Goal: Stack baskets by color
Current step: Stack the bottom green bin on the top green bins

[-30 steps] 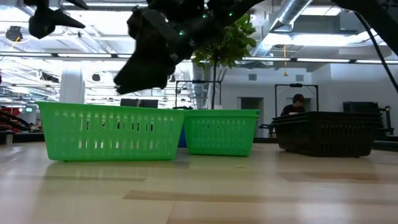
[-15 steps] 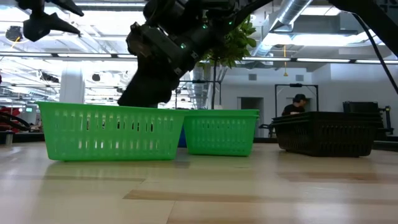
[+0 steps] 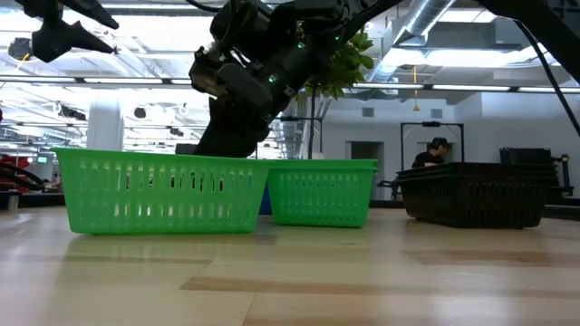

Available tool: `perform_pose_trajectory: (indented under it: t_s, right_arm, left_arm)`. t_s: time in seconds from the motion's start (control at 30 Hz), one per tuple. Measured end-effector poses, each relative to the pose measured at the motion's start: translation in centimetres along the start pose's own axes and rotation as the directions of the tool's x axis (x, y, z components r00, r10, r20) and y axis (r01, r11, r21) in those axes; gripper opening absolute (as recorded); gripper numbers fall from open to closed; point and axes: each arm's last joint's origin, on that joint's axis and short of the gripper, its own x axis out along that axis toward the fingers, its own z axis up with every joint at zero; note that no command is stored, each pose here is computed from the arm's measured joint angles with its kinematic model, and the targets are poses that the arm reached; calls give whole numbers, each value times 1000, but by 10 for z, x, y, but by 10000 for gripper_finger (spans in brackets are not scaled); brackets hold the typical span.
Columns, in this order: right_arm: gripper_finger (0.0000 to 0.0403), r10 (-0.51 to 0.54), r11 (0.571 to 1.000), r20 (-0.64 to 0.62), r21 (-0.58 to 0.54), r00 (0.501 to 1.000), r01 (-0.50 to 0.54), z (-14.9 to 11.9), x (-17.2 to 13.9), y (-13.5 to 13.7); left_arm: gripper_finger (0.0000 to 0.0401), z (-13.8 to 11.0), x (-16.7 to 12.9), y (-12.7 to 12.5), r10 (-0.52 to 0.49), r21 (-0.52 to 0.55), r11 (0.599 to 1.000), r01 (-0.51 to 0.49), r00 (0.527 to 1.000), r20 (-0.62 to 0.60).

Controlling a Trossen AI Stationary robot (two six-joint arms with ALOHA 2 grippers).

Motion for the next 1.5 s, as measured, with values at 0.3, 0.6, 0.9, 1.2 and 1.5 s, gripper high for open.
perform_pose_trajectory:
  t_s: [0.3, 0.6, 0.9, 1.2, 1.5]
  right_arm:
    - [190, -36, 998, 7, 49, 999, 35, -1, -3, -14]
    - [186, -49, 990, -11, 129, 999, 50, -3, -4, -16]
    - [169, -57, 978, -22, 201, 998, 60, -3, -4, -16]
    - [122, -26, 983, -105, 180, 994, 44, -9, 0, 3]
    - [13, -22, 983, -107, 178, 994, 41, -8, 3, 17]
  left_arm:
    - [203, 0, 0, 0, 0, -18, 1000, 0, 1000, 4]
    - [203, 1, 0, 0, 14, 33, 999, -15, 1000, 20]
    - [203, 1, 0, 0, 23, 98, 995, -26, 999, 29]
    - [203, 1, 0, 0, 18, 101, 995, -20, 1000, 24]
    - [203, 1, 0, 0, 10, 68, 998, -11, 1000, 15]
